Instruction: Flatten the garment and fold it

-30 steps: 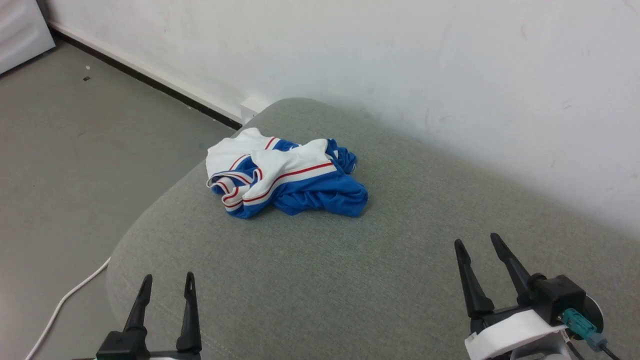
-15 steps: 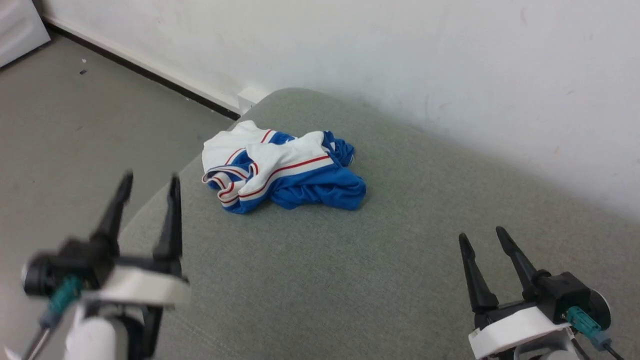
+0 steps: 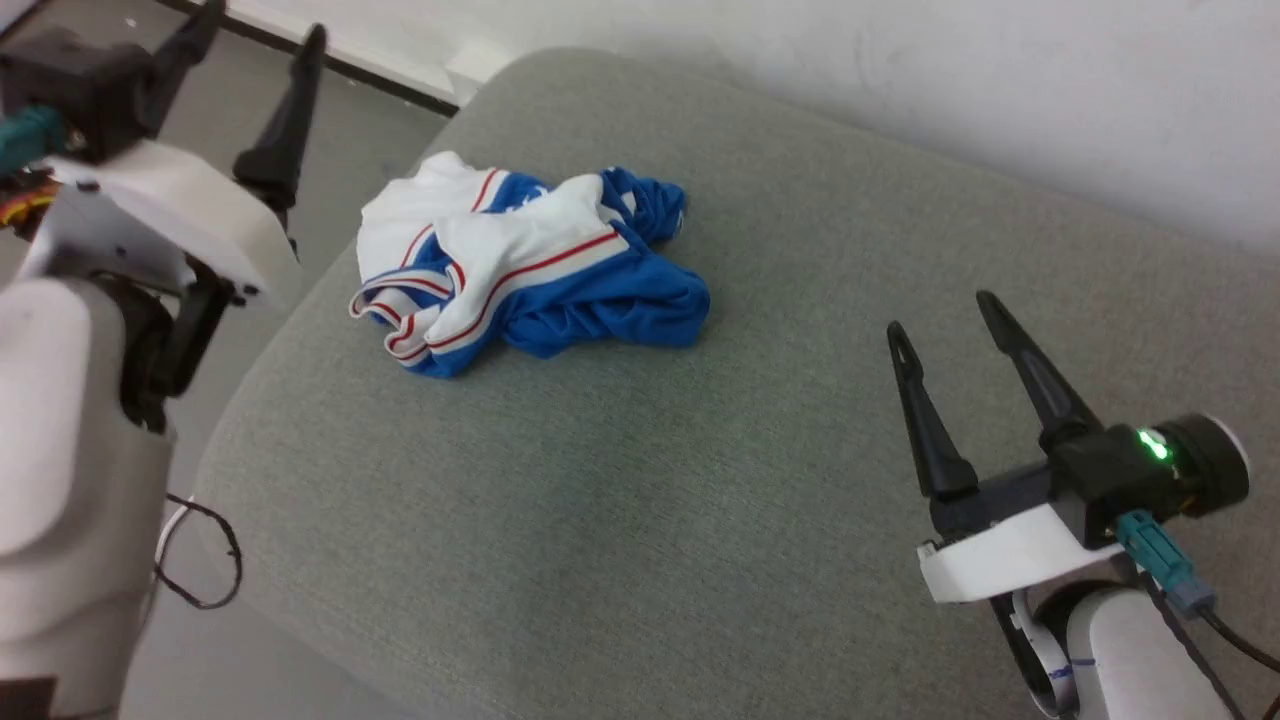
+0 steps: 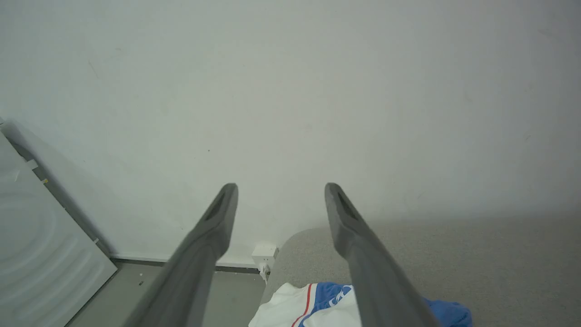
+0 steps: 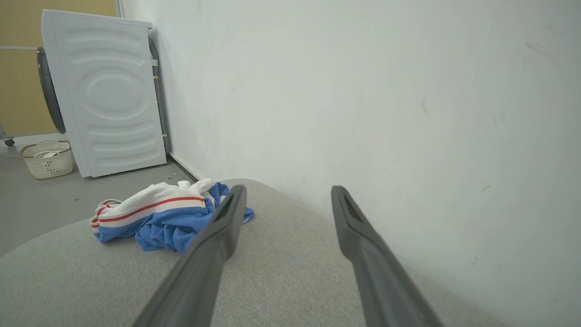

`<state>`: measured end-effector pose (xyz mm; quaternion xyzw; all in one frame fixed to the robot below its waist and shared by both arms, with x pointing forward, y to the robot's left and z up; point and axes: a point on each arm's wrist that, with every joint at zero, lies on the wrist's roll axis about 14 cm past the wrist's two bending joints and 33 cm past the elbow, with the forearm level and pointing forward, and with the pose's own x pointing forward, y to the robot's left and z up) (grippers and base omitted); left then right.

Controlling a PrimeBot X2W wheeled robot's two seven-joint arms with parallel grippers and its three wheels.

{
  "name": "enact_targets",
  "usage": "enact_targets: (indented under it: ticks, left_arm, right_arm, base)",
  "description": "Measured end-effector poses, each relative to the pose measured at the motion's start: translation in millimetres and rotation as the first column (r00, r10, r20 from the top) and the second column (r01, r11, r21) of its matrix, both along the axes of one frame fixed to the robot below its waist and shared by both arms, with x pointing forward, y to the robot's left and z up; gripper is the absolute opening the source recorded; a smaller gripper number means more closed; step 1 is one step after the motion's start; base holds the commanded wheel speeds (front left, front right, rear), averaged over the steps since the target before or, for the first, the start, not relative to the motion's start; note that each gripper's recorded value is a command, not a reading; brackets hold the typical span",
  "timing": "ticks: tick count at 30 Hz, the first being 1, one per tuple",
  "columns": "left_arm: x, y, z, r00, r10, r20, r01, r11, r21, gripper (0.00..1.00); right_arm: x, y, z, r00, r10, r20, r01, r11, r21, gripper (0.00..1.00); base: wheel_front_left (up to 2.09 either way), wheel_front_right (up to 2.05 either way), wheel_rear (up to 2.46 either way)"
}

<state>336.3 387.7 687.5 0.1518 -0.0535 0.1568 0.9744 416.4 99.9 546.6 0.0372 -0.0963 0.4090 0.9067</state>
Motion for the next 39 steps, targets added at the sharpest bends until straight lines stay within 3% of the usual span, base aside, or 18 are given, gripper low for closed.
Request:
enact_targets:
  ticks: [6, 9, 12, 18, 23, 28, 30, 33, 39]
  left_arm:
    - [42.1, 23.6, -61.6, 0.966, 0.007, -0.259, -0.026, 0.997, -0.071, 1.0]
    - [58.3, 20.6, -99.2, 0.925, -0.025, -0.378, -0.013, 0.995, -0.098, 1.0]
    - [75.3, 4.7, -133.9, 0.892, -0.104, -0.44, 0.018, 0.98, -0.196, 1.0]
    - [82.4, 0.9, -199.9, 0.796, -0.159, -0.584, -0.035, 0.951, -0.306, 1.0]
    - [74.6, -8.9, -258.3, 0.665, -0.199, -0.72, -0.096, 0.933, -0.347, 1.0]
    - [67.4, -5.8, -286.8, 0.591, -0.185, -0.785, -0.097, 0.95, -0.297, 1.0]
    - [66.7, -2.1, -291.7, 0.589, -0.175, -0.789, -0.096, 0.954, -0.284, 0.0]
    - [69.8, -0.4, -291.2, 0.617, -0.17, -0.769, -0.079, 0.958, -0.274, 0.0]
    - [85.1, 21.6, -247.2, 0.743, -0.119, -0.658, -0.053, 0.97, -0.236, 0.0]
  right_arm:
    - [18.6, -0.8, -1.1, 1.0, -0.01, 0.0, 0.01, 1.0, 0.013, 1.0]
    - [29.8, -8.1, -8.3, 0.999, -0.031, -0.014, 0.031, 1.0, 0.006, 1.0]
    - [39.8, -17.3, -18.4, 0.998, -0.056, -0.035, 0.056, 0.998, -0.003, 1.0]
    - [55.1, -36.1, -43.2, 0.991, -0.104, -0.083, 0.103, 0.994, -0.024, 1.0]
    - [62.2, -51.2, -62.0, 0.982, -0.144, -0.119, 0.14, 0.989, -0.045, 1.0]
    - [67.5, -62.3, -71.7, 0.976, -0.173, -0.133, 0.166, 0.984, -0.066, 1.0]
    - [70.1, -64.8, -70.6, 0.975, -0.181, -0.127, 0.174, 0.983, -0.065, 1.0]
    - [71.0, -66.9, -68.1, 0.975, -0.188, -0.12, 0.181, 0.981, -0.066, 1.0]
    - [68.8, -71.0, -53.3, 0.975, -0.202, -0.092, 0.199, 0.979, -0.038, 1.0]
  base:
    - [0.0, 0.0, 0.0]
    - [0.0, 0.0, 0.0]
    - [0.0, 0.0, 0.0]
    - [0.0, 0.0, 0.0]
    - [0.0, 0.0, 0.0]
    - [0.0, 0.0, 0.0]
    - [0.0, 0.0, 0.0]
    - [0.0, 0.0, 0.0]
    - [0.0, 0.0, 0.0]
